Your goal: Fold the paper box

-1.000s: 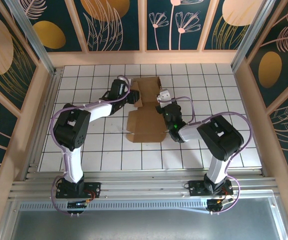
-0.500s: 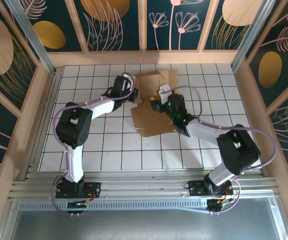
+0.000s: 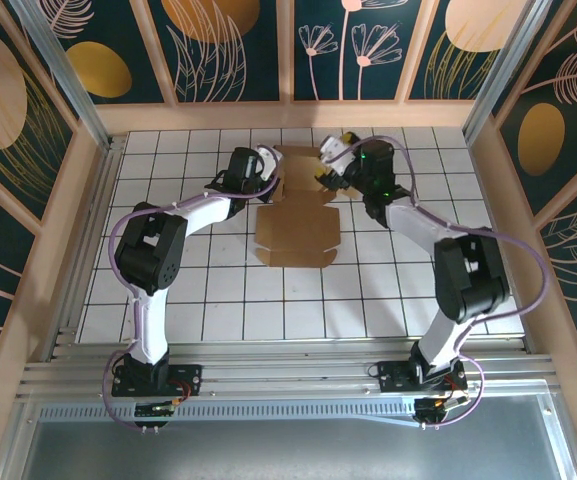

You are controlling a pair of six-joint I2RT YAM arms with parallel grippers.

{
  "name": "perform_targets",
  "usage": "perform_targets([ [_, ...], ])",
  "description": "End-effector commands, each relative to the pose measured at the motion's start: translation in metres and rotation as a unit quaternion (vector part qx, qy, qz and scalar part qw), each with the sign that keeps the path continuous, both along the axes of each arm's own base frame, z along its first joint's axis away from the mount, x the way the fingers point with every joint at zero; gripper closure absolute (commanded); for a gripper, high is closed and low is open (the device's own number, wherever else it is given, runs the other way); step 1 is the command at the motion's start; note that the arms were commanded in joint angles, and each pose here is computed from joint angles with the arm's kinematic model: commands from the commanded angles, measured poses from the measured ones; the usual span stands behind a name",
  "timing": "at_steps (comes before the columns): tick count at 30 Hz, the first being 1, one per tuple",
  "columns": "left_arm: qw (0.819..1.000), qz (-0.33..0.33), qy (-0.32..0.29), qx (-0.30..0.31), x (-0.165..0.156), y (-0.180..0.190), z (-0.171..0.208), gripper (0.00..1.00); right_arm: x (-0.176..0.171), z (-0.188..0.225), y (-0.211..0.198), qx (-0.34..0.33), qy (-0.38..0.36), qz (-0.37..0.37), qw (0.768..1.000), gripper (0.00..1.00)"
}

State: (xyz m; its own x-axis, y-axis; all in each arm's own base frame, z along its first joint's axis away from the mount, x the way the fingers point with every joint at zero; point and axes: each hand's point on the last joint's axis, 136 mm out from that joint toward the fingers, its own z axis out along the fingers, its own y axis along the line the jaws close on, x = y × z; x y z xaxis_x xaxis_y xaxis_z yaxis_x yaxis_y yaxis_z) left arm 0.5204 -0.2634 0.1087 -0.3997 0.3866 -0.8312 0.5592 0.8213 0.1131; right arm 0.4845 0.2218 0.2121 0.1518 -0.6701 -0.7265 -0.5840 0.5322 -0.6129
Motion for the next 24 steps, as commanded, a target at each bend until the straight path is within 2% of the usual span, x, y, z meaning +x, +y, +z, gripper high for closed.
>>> perform_targets([
  [1, 0.999, -0.04, -0.02, 0.019, 0.003, -0.007, -0.001, 0.72, 0.011, 0.003, 0.027, -0.101, -0.1, 0.079, 0.987, 0.16],
  [3, 0.998, -0.054, -0.024, 0.017, 0.001, -0.011, -0.001, 0.72, 0.032, 0.002, 0.027, -0.125, -0.145, 0.048, 0.98, 0.22],
  [6, 0.997, -0.063, -0.025, 0.022, 0.001, -0.013, -0.003, 0.71, 0.06, -0.003, 0.026, -0.156, -0.174, 0.012, 0.972, 0.3],
  [7, 0.997, -0.064, -0.025, 0.024, 0.002, -0.014, -0.004, 0.71, 0.066, -0.003, 0.026, -0.161, -0.183, 0.003, 0.97, 0.36],
  [10, 0.997, -0.068, -0.024, 0.029, 0.003, -0.014, -0.007, 0.71, 0.072, -0.002, 0.027, -0.171, -0.21, -0.021, 0.962, 0.55],
  [13, 0.997, -0.071, -0.028, 0.03, 0.002, -0.015, -0.006, 0.67, 0.066, -0.006, 0.028, -0.188, -0.216, -0.027, 0.958, 0.68],
  [19, 0.995, -0.091, -0.042, 0.028, -0.013, -0.013, -0.003, 0.47, 0.05, -0.004, 0.024, -0.205, -0.224, -0.044, 0.952, 0.79],
  [24, 0.995, -0.094, -0.029, 0.023, -0.021, -0.012, -0.014, 0.44, 0.041, -0.009, 0.024, -0.227, -0.238, -0.054, 0.943, 0.82],
])
